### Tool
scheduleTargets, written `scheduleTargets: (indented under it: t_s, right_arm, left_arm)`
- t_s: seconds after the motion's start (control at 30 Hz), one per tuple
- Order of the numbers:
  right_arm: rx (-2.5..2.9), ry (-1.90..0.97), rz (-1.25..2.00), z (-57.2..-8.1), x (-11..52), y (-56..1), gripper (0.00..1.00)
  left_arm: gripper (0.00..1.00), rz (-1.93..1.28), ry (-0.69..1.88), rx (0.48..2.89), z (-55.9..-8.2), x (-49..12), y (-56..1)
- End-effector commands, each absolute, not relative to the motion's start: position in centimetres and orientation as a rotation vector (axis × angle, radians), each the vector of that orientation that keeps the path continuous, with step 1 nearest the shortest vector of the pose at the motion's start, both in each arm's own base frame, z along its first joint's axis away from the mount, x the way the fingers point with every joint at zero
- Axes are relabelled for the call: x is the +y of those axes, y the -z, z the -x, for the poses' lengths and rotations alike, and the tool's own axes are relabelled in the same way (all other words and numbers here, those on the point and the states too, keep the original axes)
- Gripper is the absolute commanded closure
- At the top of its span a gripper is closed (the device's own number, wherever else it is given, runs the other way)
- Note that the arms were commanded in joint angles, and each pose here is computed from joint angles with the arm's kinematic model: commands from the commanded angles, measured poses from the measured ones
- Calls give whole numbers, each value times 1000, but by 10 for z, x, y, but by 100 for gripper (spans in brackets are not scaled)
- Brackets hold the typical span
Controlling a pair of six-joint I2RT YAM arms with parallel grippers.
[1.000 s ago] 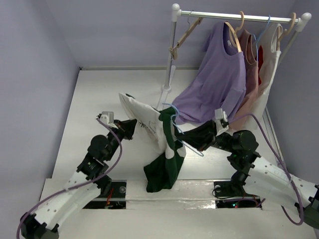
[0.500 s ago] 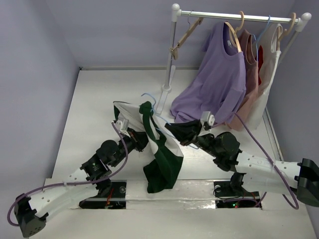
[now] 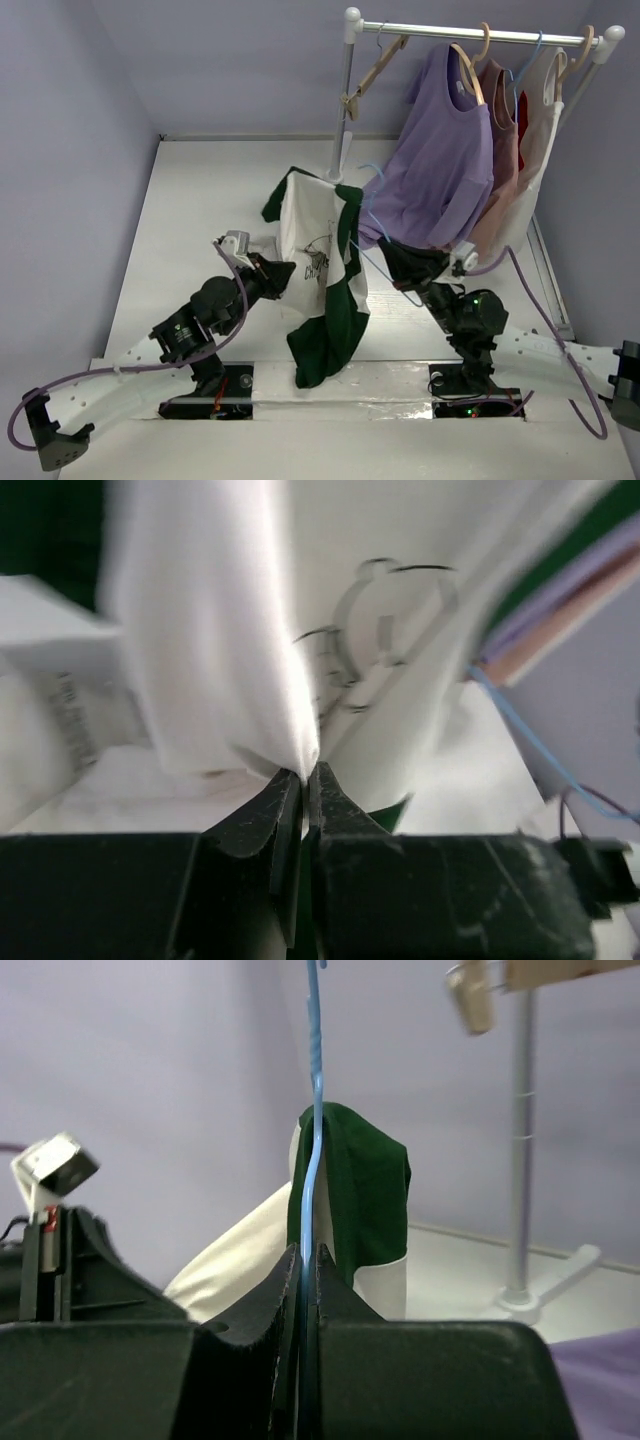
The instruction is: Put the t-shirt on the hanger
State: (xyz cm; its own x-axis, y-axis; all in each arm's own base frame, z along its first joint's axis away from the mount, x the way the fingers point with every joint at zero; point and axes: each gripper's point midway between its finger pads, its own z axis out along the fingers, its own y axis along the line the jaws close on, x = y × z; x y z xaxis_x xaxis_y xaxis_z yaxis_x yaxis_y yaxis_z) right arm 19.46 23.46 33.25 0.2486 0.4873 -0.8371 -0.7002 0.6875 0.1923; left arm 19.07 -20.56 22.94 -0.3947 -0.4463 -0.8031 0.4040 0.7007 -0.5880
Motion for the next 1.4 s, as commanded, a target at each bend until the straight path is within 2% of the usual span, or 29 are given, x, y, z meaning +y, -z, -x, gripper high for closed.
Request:
scheduleTargets:
  t_s: [0.0, 0.17, 0.23, 0.37, 0.5, 0.53, 0.57, 0.63, 0.77, 0.97, 1.17, 1.37]
  right_arm:
    - [791, -845, -7, -175, 167, -394, 100]
    - [690, -876, -57, -162, 147, -407, 100]
    - [703, -901, -30, -164, 161, -406, 100]
    - [732, -917, 20, -186, 214, -406, 100]
    - [721, -953, 52, -189, 235, -411, 100]
    - [714, -956, 51, -187, 233, -413, 100]
    - [713, -957, 54, -186, 232, -413, 100]
    - [708, -953, 58, -182, 226, -414, 100]
    - [722, -960, 88, -180, 230, -409, 100]
    - [742, -1001, 82, -181, 236, -404, 100]
    - [753, -1010, 87, -180, 237, -403, 100]
    - [762, -1031, 101, -179, 241, -401, 100]
  left_arm:
    - [100, 253, 791, 1766, -196, -163, -221]
    - [100, 416, 721, 1752, -194, -128, -215]
    - [100, 415, 708, 1765, -195, -128, -212]
    - [100, 145, 818, 1853, -195, -191, -198]
    - [100, 122, 676, 1943, -207, -195, -196]
    - [78, 131, 673, 1918, -208, -192, -206]
    - [61, 140, 685, 1879, -210, -189, -221]
    - [41, 151, 727, 1799, -206, -181, -249]
    - [42, 146, 784, 1719, -200, -173, -305]
    - [45, -6, 843, 1668, -204, -215, -349]
    - [44, -128, 745, 1668, -226, -268, -360]
    - [46, -104, 626, 1639, -246, -270, -366]
